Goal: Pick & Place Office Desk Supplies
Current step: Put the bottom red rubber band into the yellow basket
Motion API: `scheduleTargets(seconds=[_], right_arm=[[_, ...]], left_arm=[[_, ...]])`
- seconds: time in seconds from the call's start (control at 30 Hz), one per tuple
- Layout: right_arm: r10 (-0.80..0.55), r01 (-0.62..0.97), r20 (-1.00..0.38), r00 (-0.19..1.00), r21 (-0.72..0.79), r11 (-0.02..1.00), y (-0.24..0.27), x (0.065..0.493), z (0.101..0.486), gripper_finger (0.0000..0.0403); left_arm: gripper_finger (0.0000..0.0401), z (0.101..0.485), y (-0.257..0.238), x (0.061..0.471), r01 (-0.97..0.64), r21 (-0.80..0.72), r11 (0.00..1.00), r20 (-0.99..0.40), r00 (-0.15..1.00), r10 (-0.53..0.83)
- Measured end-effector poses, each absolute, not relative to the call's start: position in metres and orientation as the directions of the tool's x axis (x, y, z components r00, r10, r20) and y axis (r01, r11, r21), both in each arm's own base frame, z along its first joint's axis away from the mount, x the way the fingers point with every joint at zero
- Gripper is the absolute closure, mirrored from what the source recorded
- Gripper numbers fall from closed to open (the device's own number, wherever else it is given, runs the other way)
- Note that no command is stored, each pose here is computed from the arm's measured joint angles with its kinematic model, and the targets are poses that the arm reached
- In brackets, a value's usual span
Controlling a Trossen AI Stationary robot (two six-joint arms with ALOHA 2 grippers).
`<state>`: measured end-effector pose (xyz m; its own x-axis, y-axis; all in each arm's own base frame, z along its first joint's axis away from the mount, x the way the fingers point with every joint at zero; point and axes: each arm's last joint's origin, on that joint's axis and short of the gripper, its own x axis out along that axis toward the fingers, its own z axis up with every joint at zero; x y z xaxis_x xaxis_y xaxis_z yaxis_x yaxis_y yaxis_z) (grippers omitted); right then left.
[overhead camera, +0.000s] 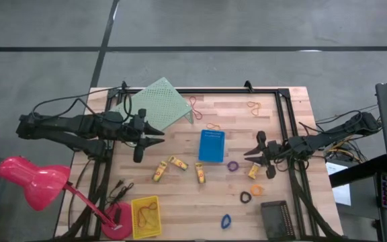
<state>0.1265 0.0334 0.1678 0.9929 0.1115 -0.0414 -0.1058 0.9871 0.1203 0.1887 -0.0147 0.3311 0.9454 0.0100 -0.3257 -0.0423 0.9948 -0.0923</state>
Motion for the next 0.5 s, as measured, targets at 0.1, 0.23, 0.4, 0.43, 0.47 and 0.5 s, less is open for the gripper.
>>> scheduleTargets(seconds=[0.1, 0.23, 0.4, 0.43, 0.47, 0.5], right_arm=[[0.063, -0.051, -0.115, 0.991, 0.097, 0.994, 0.032, 0.130, 0.180, 0.0337], [-0.024, 0.023, -0.281, 0.959, -0.008, 1.000, 0.025, 0.132, 0.202, 0.0349], [-0.150, 0.137, -0.453, 0.879, -0.060, 0.989, 0.008, 0.125, 0.236, 0.0350], [-0.173, 0.166, -0.462, 0.870, -0.058, 0.985, 0.005, 0.123, 0.243, 0.0350], [-0.197, 0.200, -0.461, 0.865, -0.042, 0.979, 0.002, 0.123, 0.250, 0.0350], [-0.223, 0.242, -0.443, 0.868, -0.013, 0.970, -0.002, 0.123, 0.258, 0.0350]], left_arm=[[0.0281, 0.331, -0.015, 0.189, -0.042, -0.092, 0.995, -0.326, 0.945, 0.010], [0.0281, 0.331, -0.015, 0.189, -0.042, -0.092, 0.995, -0.326, 0.945, 0.010], [0.0281, 0.331, -0.015, 0.189, -0.043, -0.092, 0.995, -0.328, 0.945, 0.010], [0.0281, 0.331, -0.015, 0.189, -0.043, -0.092, 0.995, -0.328, 0.945, 0.010], [0.0281, 0.331, -0.015, 0.189, -0.043, -0.092, 0.995, -0.329, 0.944, 0.010], [0.0281, 0.331, -0.015, 0.189, -0.043, -0.092, 0.995, -0.329, 0.944, 0.010]])
